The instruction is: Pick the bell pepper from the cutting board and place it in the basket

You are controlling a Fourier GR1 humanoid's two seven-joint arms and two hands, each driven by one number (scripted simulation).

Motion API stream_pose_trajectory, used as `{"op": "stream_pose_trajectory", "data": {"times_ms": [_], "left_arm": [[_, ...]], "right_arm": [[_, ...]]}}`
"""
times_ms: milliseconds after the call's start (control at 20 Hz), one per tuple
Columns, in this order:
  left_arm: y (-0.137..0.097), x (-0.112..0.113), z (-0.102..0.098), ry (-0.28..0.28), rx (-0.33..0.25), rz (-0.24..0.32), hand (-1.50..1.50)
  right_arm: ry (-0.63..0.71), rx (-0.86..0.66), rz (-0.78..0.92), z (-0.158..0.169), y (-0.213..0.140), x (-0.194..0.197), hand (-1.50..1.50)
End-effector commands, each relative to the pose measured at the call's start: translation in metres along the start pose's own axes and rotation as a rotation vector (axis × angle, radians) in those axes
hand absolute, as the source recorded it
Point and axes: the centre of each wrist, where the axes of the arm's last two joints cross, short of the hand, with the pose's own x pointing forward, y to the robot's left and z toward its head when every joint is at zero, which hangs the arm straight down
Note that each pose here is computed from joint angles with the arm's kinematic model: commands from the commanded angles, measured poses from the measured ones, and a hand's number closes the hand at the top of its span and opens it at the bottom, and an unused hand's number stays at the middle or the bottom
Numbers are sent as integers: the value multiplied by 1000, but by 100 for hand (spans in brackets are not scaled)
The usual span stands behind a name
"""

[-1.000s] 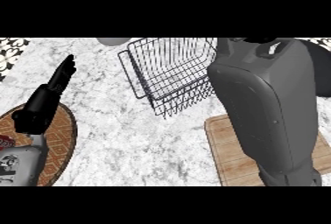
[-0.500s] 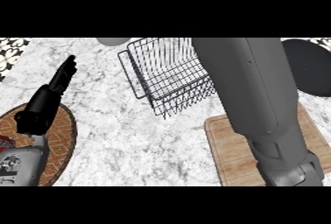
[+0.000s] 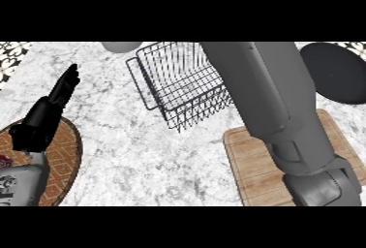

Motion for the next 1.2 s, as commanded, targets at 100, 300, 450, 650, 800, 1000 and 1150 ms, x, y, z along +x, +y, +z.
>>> {"op": "stream_pose_trajectory", "data": {"times_ms": [100,300,450,650,800,1000,1150], "left_arm": [[6,5,0,-21,-15,-6,0],[7,-11,12,6,27,2,0],[-3,-3,6,4,14,-6,0],[2,0,8,7,14,-7,0],[8,0,7,-3,25,-9,0],[5,-7,14,11,22,-2,0],[9,-8,15,23,46,-19,0]], "right_arm": [[177,132,21,-3,16,5,-150],[130,140,-65,-1,2,7,-150],[84,49,-187,5,5,2,-150],[94,-107,-463,3,-36,-2,-150],[135,-250,-562,-8,-42,-17,-150],[194,-360,-696,-10,-51,-33,-150],[230,-449,-733,-9,-71,-55,-150]]}}
